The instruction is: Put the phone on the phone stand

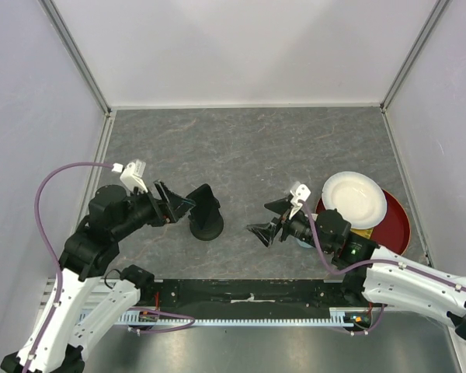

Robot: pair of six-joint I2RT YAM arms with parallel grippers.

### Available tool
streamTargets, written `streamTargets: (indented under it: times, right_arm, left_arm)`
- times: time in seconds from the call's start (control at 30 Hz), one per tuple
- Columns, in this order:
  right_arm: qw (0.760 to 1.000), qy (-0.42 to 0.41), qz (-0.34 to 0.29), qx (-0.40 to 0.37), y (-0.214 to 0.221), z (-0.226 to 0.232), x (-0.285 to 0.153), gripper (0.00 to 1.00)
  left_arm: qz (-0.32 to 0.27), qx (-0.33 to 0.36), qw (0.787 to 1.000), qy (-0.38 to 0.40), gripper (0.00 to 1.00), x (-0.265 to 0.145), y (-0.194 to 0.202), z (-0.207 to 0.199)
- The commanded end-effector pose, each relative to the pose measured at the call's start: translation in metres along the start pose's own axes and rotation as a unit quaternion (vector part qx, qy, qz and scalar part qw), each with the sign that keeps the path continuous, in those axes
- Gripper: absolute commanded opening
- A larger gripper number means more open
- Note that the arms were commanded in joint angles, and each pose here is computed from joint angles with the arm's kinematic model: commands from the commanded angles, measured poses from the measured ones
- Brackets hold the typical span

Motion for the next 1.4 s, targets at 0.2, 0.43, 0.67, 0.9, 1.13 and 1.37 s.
streamTargets:
  times: [0.2, 0.43, 0.67, 0.9, 1.13, 1.37]
  right_arm:
    - [1.000, -0.010, -0.019, -0.003, -0.004, 0.002, -0.010, 0.95]
    - [0.999, -0.035, -0.025, 0.008, -0.008, 0.007, -0.014, 0.95]
    - [0.999, -0.038, -0.020, 0.001, -0.009, 0.008, -0.015, 0.96]
    - [0.998, -0.059, -0.013, 0.001, -0.014, 0.013, -0.011, 0.96]
    - [0.996, -0.089, 0.003, 0.007, -0.017, 0.019, -0.005, 0.96]
    - [0.992, -0.114, 0.037, 0.028, -0.010, 0.025, -0.006, 0.96]
  left_arm:
    - [0.070, 0.206, 0.974, 0.071, 0.69, 0.030, -0.024, -0.012]
    - [0.106, 0.216, 0.967, 0.085, 0.48, 0.059, -0.029, -0.012]
    - [0.091, 0.231, 0.965, 0.081, 0.16, 0.058, -0.035, -0.015]
    - [0.010, 0.248, 0.969, 0.008, 0.02, 0.051, -0.055, -0.011]
    - [-0.060, 0.262, 0.958, -0.099, 0.02, 0.059, -0.128, -0.003]
    - [-0.083, 0.292, 0.942, -0.145, 0.02, 0.079, -0.219, 0.027]
Point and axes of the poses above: each gripper's point midway between its finger pads, its own x axis out along the fingers, its own z axis along the line the jaws close on, y = z × x, the point moved 9 cm from there along -x, back along the fingers, and after that the axes turned 1 degree about -x, right-handed, at the moved point
